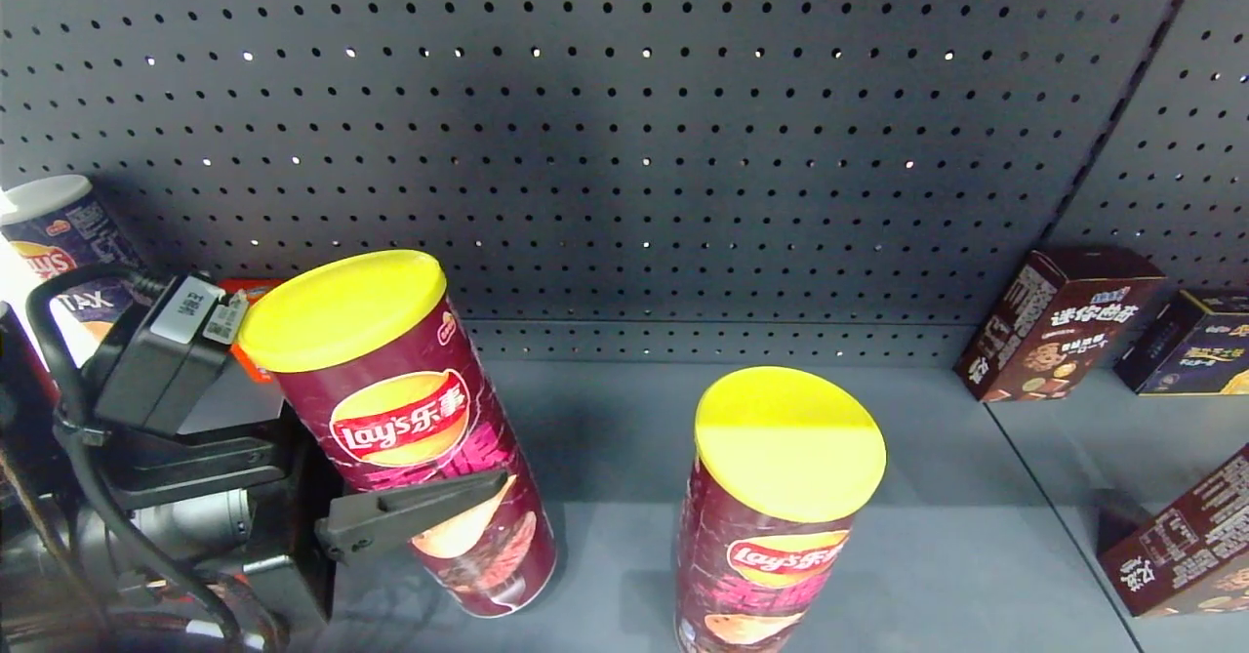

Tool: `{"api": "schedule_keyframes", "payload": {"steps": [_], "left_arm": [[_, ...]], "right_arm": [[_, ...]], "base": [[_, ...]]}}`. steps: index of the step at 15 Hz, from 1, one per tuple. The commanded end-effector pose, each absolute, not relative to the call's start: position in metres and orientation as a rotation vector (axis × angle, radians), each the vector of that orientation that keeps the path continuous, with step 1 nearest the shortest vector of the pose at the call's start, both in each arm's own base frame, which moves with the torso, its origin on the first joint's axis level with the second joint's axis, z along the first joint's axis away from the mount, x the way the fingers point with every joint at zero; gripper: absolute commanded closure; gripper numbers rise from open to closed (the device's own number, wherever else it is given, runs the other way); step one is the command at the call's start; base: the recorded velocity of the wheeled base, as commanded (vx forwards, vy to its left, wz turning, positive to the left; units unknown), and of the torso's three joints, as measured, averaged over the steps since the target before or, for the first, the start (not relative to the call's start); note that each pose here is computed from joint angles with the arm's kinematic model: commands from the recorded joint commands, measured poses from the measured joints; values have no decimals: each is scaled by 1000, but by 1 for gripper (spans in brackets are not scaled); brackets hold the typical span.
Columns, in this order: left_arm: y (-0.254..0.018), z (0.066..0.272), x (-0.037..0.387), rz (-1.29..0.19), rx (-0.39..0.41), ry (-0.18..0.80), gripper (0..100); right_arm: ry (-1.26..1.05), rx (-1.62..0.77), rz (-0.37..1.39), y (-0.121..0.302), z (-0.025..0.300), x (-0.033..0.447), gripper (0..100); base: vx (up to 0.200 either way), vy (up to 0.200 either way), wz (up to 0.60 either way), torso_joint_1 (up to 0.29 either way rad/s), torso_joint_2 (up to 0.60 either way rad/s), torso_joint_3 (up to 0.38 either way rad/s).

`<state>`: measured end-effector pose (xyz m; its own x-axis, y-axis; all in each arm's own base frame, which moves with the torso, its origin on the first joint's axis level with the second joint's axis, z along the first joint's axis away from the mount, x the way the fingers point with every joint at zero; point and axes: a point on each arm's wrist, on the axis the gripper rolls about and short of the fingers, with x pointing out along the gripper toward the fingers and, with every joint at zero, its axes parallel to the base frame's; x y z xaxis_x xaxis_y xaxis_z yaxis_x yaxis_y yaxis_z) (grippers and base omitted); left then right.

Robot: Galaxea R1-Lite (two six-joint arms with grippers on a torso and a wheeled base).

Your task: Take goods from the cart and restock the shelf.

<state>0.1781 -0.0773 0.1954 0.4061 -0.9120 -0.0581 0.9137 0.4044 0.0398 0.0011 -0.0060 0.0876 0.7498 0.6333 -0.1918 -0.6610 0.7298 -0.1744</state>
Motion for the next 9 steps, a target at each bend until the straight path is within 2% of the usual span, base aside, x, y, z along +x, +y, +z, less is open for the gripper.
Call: {"api": "schedule_keyframes", "payload": {"steps": [1,3,4,5,9], "left_arm": [[-77,194,178,-1153,67,34,100],[-77,194,178,-1155,67,35,100],[-77,193,178,-1156,66,36,100],[-77,193,178,-1158,67,35,100],[-80,193,178,-1173,68,35,100]], "right_arm": [[190,-253,652,-3,88,3,0],[276,-287,605,2,87,8,0],[402,-311,504,8,86,16,0],[421,-312,478,8,85,18,0],[520,-278,167,4,84,25,0]], "base": [[0,0,0,0,0,0],[0,0,0,0,0,0],[0,0,0,0,0,0],[0,0,0,0,0,0],[0,0,0,0,0,0]]}}
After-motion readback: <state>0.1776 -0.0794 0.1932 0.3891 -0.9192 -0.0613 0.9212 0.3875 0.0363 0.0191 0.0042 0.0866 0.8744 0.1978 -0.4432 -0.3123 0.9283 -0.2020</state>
